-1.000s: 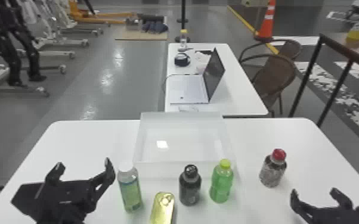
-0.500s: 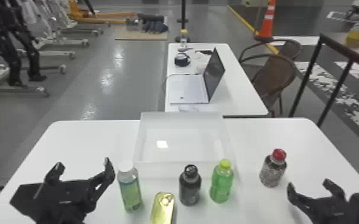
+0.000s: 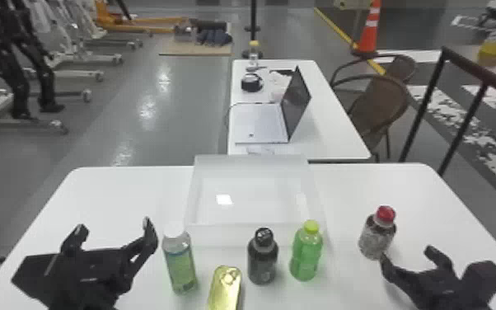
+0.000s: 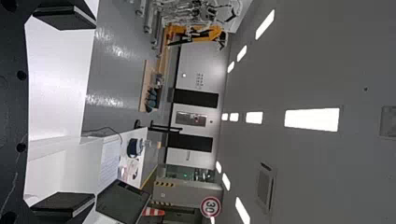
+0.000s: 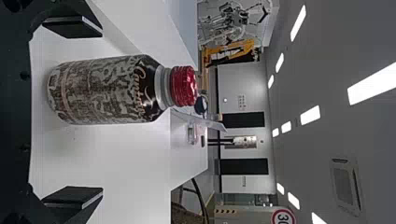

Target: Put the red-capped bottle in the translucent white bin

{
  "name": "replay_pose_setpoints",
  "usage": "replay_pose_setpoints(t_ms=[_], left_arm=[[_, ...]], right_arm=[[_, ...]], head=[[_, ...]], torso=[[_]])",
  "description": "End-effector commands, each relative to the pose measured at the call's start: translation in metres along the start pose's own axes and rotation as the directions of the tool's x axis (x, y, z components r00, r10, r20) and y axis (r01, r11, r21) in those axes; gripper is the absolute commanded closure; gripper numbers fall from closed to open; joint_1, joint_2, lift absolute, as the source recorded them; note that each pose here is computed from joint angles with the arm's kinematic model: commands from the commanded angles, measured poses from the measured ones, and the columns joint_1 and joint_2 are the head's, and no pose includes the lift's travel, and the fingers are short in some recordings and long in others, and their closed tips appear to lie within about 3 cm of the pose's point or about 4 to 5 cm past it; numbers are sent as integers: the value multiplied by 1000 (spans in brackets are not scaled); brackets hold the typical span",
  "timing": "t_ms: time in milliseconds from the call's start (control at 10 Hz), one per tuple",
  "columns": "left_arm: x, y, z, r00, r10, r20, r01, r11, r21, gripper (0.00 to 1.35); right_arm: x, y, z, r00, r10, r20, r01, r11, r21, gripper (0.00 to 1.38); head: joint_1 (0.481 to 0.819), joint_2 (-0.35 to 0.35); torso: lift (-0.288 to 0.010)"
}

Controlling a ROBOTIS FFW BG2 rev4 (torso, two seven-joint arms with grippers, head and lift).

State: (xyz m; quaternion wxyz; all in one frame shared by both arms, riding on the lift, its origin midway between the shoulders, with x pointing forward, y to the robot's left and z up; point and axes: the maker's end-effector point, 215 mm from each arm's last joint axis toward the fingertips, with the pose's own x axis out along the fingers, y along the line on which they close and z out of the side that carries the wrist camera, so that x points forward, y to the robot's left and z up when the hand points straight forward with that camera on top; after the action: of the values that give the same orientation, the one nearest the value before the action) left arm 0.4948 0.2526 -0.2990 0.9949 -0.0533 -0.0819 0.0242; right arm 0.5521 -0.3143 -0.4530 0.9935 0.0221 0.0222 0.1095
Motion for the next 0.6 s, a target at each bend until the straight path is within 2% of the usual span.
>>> replay_pose_setpoints(t_ms=[0,300,500], left_arm=[[0,-1,-1,1000,-3,-2,3,1000,-1,13],[2,-3,0,1000,-10,1,10,1000,-4,13],[3,-4,1,1000,-12,6,12,1000,-8,13]], right_arm=[[10,1,7,1000,7,8,-7,1000,-6,104],[34,-6,24,1000,13,14,-12,1000,-20,104],[50,-6,25,999,37,7,-37,999,-1,104]], head=[[549,0],[549,0],[549,0]], torso=[[-100],[-100],[-100]])
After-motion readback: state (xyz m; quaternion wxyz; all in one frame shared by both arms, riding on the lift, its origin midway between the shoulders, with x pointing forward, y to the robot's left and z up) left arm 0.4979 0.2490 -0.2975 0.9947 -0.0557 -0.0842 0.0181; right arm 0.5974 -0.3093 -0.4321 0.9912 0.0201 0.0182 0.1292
